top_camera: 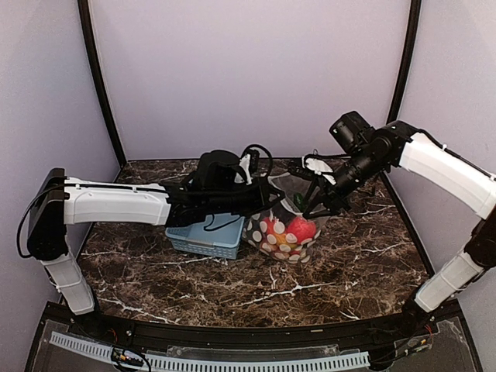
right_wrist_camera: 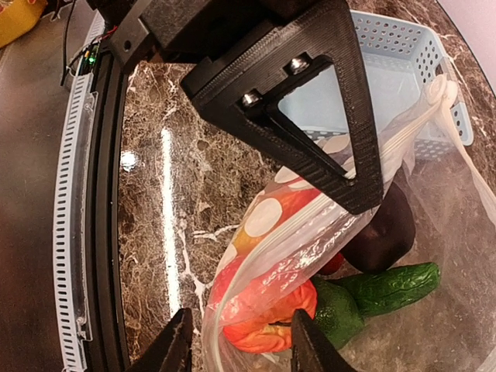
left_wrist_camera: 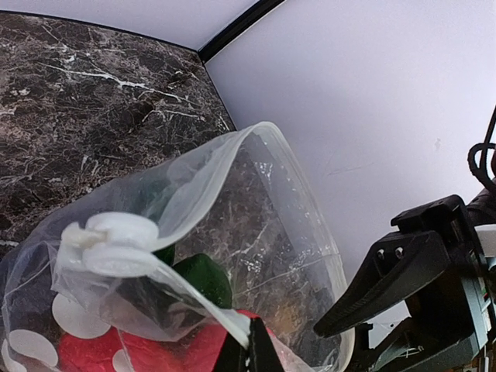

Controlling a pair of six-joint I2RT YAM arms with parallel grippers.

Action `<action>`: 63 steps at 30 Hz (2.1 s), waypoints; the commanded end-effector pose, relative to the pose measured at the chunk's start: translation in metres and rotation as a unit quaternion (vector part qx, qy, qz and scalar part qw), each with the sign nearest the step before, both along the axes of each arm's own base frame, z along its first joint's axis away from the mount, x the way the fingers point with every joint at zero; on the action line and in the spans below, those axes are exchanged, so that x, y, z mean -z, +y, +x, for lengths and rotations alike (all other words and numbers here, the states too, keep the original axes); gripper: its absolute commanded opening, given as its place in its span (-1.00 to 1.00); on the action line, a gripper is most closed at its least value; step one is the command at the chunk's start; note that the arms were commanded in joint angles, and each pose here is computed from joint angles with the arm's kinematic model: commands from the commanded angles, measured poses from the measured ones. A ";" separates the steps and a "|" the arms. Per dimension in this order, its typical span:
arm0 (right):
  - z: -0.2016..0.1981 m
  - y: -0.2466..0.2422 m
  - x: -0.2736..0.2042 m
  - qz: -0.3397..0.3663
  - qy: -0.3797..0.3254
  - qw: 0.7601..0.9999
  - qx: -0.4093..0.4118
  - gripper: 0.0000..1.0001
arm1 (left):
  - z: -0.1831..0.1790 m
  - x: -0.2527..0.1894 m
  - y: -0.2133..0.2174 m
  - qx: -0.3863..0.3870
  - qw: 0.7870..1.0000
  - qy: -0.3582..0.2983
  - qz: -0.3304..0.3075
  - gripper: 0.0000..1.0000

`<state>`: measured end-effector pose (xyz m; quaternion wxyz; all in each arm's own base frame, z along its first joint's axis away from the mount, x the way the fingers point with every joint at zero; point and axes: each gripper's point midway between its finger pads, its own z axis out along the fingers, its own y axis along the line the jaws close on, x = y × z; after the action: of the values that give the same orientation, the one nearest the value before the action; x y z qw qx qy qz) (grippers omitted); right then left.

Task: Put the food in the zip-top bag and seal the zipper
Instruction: Pass from the left arm to the right, then hold the zipper food storage bag at the center of the board.

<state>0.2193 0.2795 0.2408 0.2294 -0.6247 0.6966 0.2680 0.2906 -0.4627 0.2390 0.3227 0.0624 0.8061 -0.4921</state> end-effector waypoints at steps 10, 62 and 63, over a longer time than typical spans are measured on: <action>-0.004 0.006 0.008 -0.066 -0.046 0.997 0.001 -0.54 | -0.006 -0.047 0.016 -0.002 0.999 -0.047 0.013 -0.99; -0.012 0.023 -0.055 0.028 -0.160 0.976 -0.146 -0.99 | 0.008 -0.012 0.075 0.130 0.953 -0.270 0.048 0.65; -0.023 0.023 -0.048 0.022 -0.149 0.976 -0.156 -0.98 | 0.009 -0.006 0.078 0.125 0.955 -0.263 0.054 0.65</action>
<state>0.2414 0.2958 0.2934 0.3357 -0.7231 0.5782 0.1734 0.2981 -0.3986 0.2602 0.4572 0.3222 0.6761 -0.4797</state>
